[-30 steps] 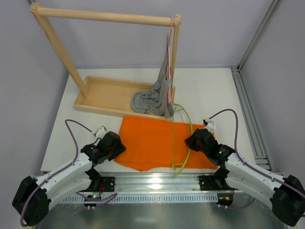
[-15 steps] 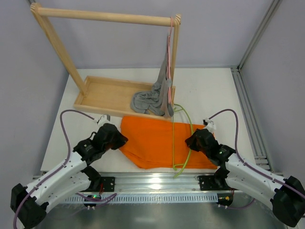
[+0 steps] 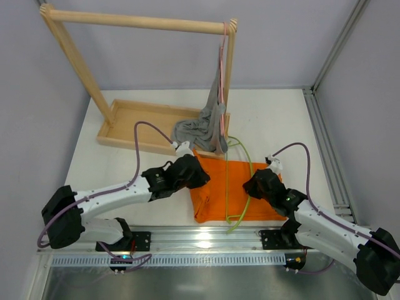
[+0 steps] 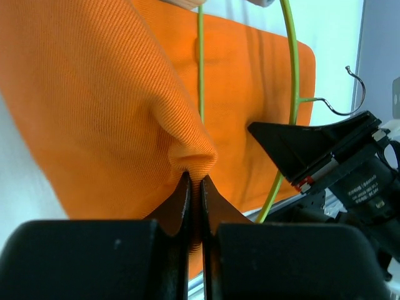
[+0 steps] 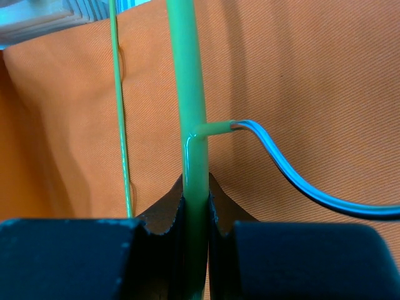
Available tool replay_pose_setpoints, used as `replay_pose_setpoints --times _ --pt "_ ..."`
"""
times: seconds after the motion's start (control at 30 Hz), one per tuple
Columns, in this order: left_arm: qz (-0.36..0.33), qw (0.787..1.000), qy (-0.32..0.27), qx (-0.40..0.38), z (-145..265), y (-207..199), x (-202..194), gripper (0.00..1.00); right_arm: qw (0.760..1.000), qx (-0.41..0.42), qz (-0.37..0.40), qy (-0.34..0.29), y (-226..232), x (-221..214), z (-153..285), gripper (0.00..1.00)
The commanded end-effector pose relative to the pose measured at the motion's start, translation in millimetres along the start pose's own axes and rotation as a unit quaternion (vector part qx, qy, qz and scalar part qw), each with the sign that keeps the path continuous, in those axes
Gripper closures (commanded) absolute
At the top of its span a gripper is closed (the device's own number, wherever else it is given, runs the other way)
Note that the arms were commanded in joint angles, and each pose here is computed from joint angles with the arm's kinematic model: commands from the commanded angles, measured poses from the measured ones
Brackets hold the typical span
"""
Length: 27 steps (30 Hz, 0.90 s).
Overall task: Place the trousers on the hanger
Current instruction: Place trousers on hanger
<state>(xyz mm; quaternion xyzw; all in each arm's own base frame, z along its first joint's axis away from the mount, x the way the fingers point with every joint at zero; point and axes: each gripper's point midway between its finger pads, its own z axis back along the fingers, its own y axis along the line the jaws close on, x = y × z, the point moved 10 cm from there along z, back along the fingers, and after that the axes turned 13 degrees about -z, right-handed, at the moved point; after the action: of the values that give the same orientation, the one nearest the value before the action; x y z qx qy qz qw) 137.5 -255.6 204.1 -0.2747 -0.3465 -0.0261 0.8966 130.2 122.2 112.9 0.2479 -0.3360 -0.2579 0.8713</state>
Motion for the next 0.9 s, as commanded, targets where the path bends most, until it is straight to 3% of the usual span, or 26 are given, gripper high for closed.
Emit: replay_pose_setpoints --times 0.0,0.47,0.53,0.63,0.67,0.7,0.77,0.87 --pt "0.044 0.995 -0.046 -0.072 -8.6 -51.0 18.3 1.00 0.999 0.052 -0.003 -0.003 17.5 4.2 1.4 0.96" --pt "0.107 0.986 -0.053 -0.120 -68.8 -94.8 1.2 1.00 0.998 0.062 -0.015 0.001 15.7 1.6 2.4 0.96" --pt "0.108 0.985 -0.055 -0.125 -69.5 -96.4 1.8 0.94 0.998 0.062 -0.016 0.002 15.7 1.7 2.4 0.96" --pt "0.087 0.987 -0.050 -0.129 -65.5 -95.5 1.7 0.76 0.998 0.064 -0.014 0.004 16.4 1.5 2.6 0.96" --pt "0.079 0.987 -0.046 -0.130 -63.3 -94.9 1.3 0.63 0.998 0.064 -0.016 0.003 16.8 2.0 2.9 0.96" --pt "0.050 0.988 -0.035 -0.140 -59.0 -93.9 -0.7 0.59 0.998 0.064 -0.016 0.003 16.7 1.9 2.7 0.96" --pt "0.026 0.988 -0.018 -0.151 -55.8 -93.3 -3.8 0.53 0.998 0.063 -0.015 0.004 16.1 1.6 2.8 0.96" --pt "0.004 0.987 0.011 -0.163 -51.3 -89.8 -12.0 0.53 0.998 0.063 -0.016 0.003 14.9 1.2 3.1 0.96"
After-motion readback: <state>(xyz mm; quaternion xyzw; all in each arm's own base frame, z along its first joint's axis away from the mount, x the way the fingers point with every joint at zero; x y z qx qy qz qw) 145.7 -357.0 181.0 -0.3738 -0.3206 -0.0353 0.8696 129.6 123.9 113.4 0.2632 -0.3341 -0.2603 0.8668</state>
